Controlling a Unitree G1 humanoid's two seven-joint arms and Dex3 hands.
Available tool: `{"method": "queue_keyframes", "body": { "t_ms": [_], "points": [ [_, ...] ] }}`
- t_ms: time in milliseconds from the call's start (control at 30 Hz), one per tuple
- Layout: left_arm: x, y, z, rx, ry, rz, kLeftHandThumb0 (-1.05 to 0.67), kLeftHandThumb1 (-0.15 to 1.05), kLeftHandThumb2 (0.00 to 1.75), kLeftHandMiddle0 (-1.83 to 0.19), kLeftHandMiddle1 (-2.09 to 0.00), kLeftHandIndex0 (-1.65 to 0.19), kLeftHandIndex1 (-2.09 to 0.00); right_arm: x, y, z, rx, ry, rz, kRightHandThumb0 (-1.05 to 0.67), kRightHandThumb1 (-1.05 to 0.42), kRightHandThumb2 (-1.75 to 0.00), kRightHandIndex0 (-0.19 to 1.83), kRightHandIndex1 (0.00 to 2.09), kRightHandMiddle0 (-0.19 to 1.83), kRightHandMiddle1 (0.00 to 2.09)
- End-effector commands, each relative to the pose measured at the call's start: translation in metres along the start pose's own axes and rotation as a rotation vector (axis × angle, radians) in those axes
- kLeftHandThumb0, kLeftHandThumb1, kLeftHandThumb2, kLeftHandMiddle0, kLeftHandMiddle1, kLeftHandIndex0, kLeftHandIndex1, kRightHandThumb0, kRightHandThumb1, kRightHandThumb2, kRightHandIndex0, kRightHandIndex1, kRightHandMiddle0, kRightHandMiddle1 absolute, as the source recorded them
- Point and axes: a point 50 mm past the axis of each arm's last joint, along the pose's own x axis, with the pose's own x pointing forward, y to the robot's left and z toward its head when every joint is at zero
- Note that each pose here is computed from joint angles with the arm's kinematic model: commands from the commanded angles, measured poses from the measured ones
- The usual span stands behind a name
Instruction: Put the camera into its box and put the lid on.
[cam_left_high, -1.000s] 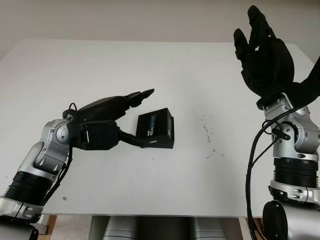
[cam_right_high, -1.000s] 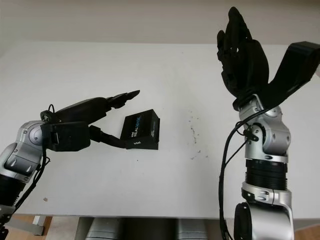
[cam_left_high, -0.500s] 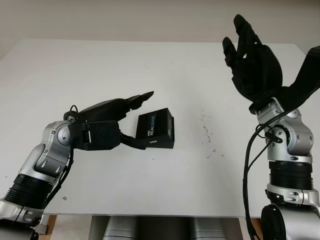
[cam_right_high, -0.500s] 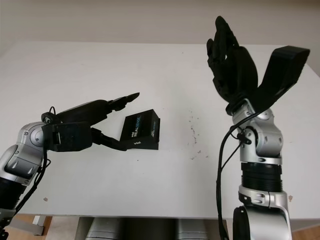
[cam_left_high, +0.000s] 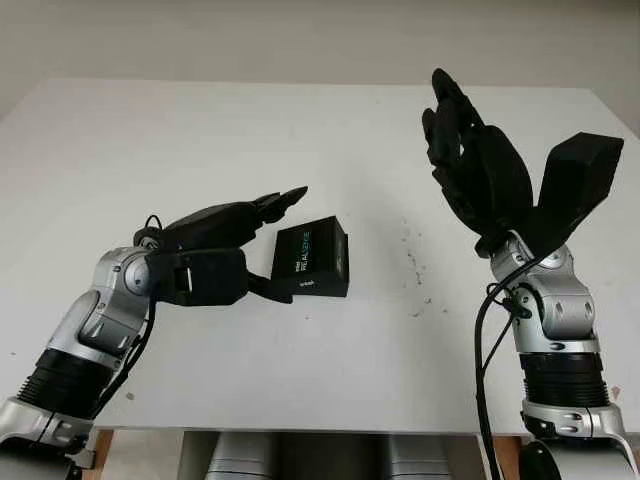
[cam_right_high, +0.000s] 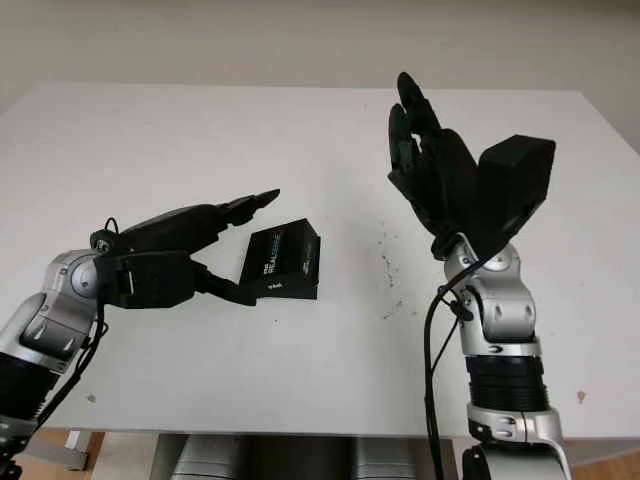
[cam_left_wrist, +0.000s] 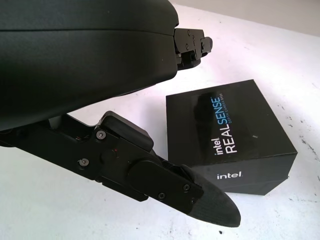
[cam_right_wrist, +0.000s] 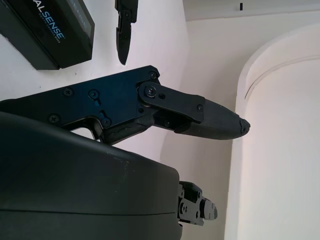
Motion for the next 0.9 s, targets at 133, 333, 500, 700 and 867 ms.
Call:
{"method": "queue_keyframes", "body": {
  "t_ms": [133, 333, 500, 700, 867],
  "points": [
    [0.0009, -0.001, 0.0037, 0.002, -0.012, 0.001, -0.81, 0.9, 0.05, 0.12, -0.05, 0.11, -0.05, -0.0005, 0.0007, -0.0019, -0.024, -0.019, 0.003, -0.74, -1.05, -0.72, -0.19, 0.0, -0.19, 0.01],
    [0.0013, -0.0021, 0.0032, -0.005, -0.013, 0.002, -0.8, 0.9, 0.05, 0.1, -0.06, 0.1, -0.06, -0.0006, 0.0015, -0.002, -0.019, -0.028, 0.0, -0.74, -1.05, -0.71, -0.19, 0.0, -0.19, 0.01],
    [0.0016, -0.002, 0.0041, -0.005, -0.006, -0.005, -0.79, 0.89, 0.05, 0.11, -0.05, 0.1, -0.06, -0.0008, 0.001, -0.0013, -0.024, -0.03, 0.01, -0.74, -1.05, -0.68, -0.19, 0.0, -0.19, 0.0],
    [0.0018, -0.0022, 0.0034, 0.012, -0.004, 0.0, -0.8, 0.9, 0.06, 0.1, -0.06, 0.08, -0.07, -0.0004, 0.0005, -0.0007, -0.016, -0.037, 0.017, -0.76, -1.05, -0.62, -0.19, 0.0, -0.19, 0.0],
    [0.0033, -0.0045, 0.0026, -0.026, -0.006, 0.001, -0.77, 0.89, 0.05, 0.04, -0.08, 0.06, -0.07, -0.0005, -0.0004, -0.0013, -0.033, -0.02, 0.028, -0.76, -1.05, -0.64, -0.19, 0.0, -0.19, 0.0]
  ]
}}
